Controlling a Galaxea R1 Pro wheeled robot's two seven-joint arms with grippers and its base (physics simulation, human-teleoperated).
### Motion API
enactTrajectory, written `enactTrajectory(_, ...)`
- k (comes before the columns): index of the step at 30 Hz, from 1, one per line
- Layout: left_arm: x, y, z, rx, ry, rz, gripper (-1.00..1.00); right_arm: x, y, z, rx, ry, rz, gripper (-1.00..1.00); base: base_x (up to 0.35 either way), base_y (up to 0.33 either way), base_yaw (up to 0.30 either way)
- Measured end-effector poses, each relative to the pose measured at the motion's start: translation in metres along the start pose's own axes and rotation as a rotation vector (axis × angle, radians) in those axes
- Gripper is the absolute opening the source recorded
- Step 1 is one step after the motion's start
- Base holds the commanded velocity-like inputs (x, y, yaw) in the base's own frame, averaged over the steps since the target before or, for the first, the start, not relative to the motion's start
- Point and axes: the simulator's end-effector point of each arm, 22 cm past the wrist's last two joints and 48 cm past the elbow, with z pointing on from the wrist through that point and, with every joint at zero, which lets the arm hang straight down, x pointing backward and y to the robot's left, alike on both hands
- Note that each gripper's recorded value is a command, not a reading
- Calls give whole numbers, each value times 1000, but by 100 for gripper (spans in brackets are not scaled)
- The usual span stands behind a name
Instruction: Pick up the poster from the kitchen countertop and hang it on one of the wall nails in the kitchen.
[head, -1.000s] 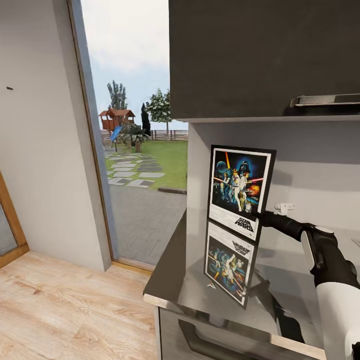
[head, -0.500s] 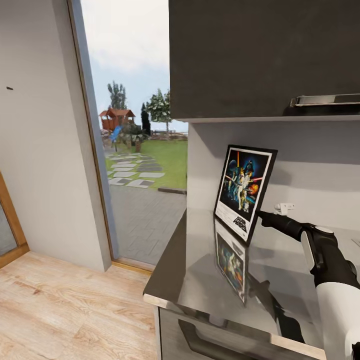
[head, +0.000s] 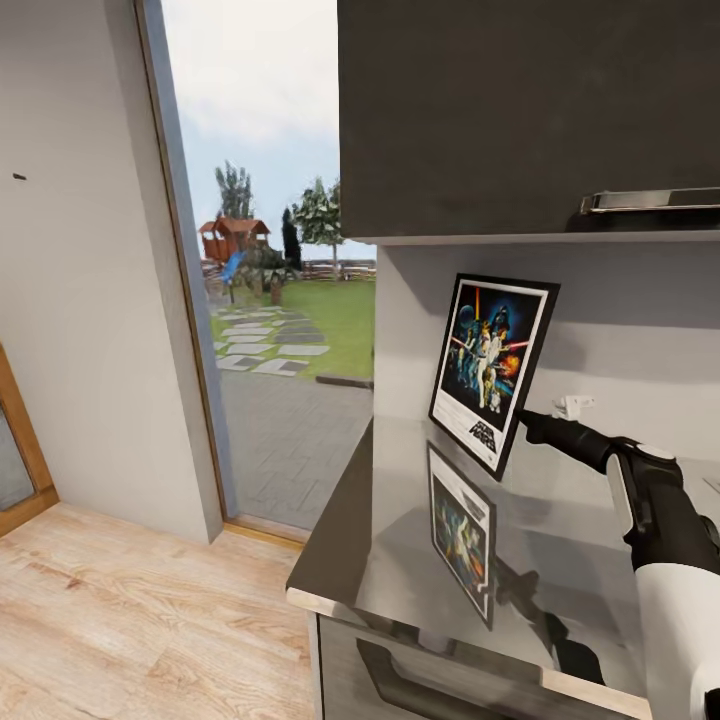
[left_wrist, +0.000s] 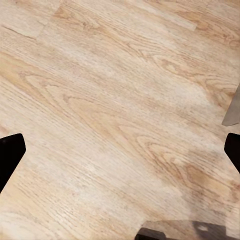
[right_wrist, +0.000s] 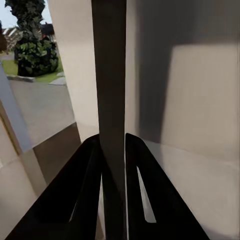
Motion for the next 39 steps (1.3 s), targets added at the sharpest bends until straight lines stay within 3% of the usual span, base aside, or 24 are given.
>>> enactTrajectory(25,0,-1,0,3,0,0,100,-1,0,-1,1,-3,-1,-100,-69,0,0)
enactTrajectory(39,0,-1,0,4,0,0,100,0,1,0,-1,-3,0,-100,-297,0,0)
